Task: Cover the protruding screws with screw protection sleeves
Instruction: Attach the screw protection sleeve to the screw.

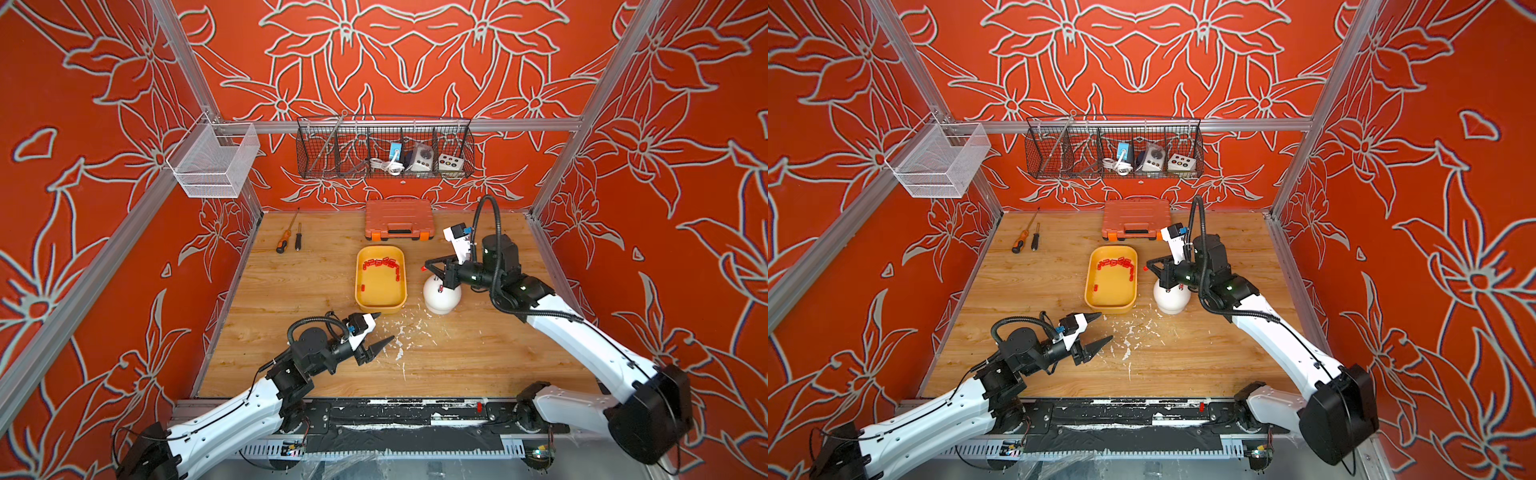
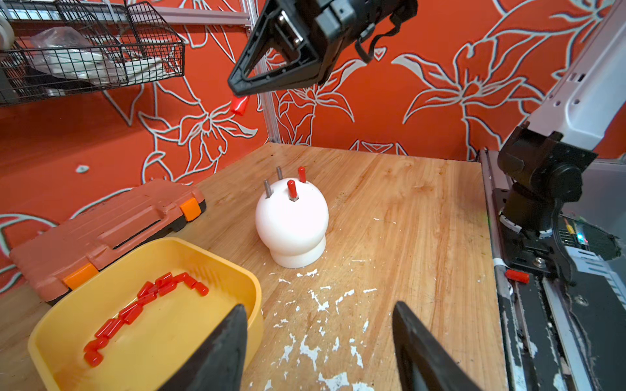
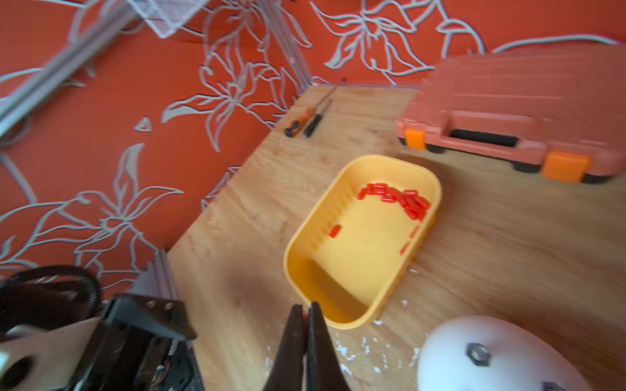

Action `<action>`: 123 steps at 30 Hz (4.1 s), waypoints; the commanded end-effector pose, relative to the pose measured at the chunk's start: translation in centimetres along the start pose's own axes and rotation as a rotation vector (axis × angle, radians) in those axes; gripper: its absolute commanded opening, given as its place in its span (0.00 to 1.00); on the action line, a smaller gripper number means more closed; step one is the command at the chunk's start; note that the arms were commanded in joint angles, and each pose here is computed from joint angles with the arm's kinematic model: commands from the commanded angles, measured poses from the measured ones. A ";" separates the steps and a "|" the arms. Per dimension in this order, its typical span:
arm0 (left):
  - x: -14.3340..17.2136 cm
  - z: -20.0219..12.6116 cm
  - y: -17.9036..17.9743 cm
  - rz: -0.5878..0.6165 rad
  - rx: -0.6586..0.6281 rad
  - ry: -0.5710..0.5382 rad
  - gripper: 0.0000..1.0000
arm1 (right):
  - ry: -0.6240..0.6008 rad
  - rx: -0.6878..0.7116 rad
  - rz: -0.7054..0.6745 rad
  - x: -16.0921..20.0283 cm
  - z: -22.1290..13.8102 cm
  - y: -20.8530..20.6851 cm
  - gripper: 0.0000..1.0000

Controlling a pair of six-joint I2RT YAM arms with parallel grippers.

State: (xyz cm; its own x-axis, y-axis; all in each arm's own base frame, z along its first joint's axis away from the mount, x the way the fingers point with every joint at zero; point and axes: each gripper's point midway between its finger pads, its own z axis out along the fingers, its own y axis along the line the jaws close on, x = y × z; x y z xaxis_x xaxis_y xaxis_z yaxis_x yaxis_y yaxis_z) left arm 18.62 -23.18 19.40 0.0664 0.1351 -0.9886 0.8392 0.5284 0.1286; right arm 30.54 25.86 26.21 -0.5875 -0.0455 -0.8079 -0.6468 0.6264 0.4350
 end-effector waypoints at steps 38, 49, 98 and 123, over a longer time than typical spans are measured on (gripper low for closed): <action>-0.4 1.5 -0.6 -0.001 0.061 0.034 0.69 | 0.242 0.325 0.015 3.8 2.0 -9.5 0.00; -0.1 1.7 -0.5 -0.003 0.059 0.043 0.69 | 0.197 0.318 0.008 2.4 1.9 -9.3 0.00; 0.5 2.3 -0.6 -0.005 0.072 0.075 0.70 | 0.309 0.328 0.010 3.8 2.2 -9.5 0.00; 0.3 2.2 -0.7 -0.002 0.078 0.082 0.70 | 0.452 0.371 -0.007 6.6 3.4 -10.7 0.00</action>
State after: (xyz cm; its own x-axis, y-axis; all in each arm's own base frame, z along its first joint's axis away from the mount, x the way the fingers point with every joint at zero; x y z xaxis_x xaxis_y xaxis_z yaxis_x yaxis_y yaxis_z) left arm 19.40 -24.89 17.26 -0.0187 0.2237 -0.9745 0.8717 0.4810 0.0936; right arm 35.73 22.16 16.07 -0.7712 -0.2681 -0.5774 -0.4813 0.8392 0.2532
